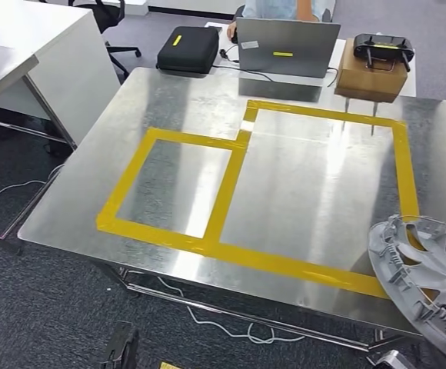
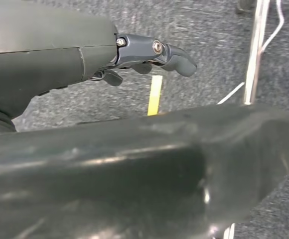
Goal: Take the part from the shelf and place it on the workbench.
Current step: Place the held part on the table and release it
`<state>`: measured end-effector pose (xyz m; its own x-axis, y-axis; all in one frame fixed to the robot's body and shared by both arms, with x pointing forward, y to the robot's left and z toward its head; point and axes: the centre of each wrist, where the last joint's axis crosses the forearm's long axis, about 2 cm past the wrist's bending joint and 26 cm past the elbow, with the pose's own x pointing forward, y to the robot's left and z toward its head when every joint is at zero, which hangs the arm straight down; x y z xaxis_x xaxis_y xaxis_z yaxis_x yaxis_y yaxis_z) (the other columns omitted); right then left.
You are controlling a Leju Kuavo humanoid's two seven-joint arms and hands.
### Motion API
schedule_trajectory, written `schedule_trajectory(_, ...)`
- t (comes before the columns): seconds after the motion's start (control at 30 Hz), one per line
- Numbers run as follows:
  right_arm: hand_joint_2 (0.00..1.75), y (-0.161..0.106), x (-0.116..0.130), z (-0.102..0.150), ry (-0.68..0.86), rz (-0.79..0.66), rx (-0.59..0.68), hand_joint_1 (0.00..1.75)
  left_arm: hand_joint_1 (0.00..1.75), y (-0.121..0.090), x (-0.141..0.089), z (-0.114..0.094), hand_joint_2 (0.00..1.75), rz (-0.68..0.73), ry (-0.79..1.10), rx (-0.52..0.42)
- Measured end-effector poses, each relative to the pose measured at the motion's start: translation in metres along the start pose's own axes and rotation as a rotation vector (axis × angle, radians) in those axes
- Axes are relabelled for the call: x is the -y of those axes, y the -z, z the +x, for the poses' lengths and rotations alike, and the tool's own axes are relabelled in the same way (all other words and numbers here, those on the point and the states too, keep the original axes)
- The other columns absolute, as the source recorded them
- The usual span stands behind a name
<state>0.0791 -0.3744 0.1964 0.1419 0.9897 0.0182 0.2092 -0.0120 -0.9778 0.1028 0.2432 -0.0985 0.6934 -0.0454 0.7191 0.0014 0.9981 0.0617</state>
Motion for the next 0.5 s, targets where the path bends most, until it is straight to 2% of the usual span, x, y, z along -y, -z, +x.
schedule_trajectory(0.27, 1.75, 0.024, -0.013, -0.009, -0.02, 0.054, 0.069, 1.75, 0.0, 0.004, 0.002, 0.007, 0.0, -0.02, 0.014, 0.008)
schedule_trajectory(0.5, 1.75, 0.032, -0.019, -0.013, -0.044, 0.07, 0.107, 1.75, 0.0, 0.004, 0.004, 0.007, 0.0, -0.024, 0.013, 0.004)
